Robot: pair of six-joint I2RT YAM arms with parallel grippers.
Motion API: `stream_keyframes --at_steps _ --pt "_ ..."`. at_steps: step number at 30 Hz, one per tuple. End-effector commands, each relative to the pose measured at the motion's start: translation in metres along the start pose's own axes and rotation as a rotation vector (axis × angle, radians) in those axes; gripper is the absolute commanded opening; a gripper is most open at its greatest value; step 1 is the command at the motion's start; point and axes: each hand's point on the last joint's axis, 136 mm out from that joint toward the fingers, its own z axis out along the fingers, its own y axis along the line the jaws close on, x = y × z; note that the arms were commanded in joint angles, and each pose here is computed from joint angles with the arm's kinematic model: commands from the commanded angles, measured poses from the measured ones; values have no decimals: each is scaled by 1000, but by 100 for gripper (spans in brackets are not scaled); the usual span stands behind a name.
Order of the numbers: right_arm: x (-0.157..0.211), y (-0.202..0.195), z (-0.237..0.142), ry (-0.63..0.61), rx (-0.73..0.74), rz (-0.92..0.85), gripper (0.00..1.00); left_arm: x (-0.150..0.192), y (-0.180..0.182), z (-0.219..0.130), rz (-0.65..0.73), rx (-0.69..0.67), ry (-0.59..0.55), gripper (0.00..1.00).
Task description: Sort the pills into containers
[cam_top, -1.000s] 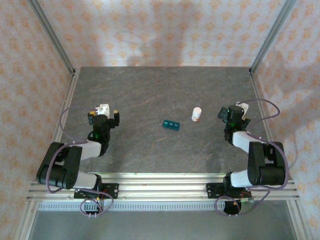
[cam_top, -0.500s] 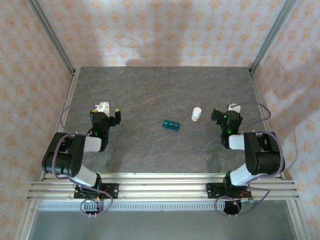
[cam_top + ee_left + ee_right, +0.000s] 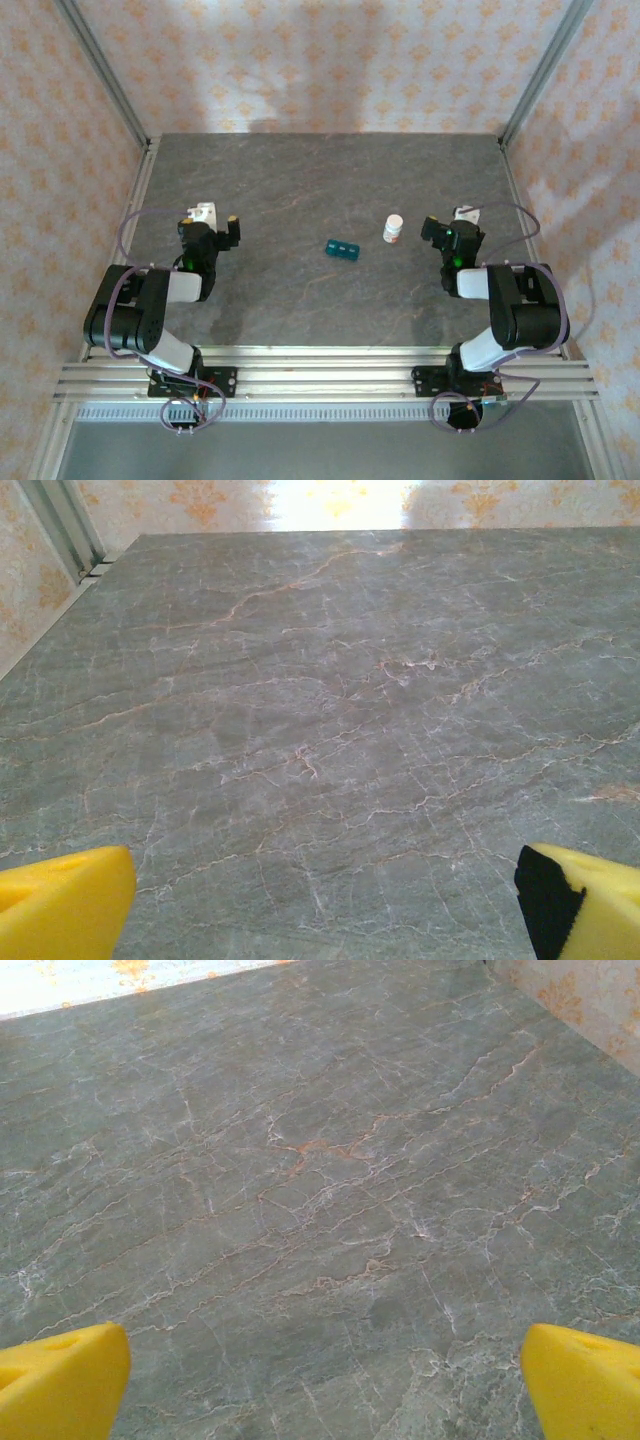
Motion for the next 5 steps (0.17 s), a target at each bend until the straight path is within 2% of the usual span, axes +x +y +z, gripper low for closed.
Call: stream_keyframes --at_steps 1,5 --pt "-9 3 3 -18 3 -14 100 -3 1 3 -17 -6 1 100" --pt "-11 3 0 -33 -3 -14 100 -3 1 3 -18 -5 -1 100"
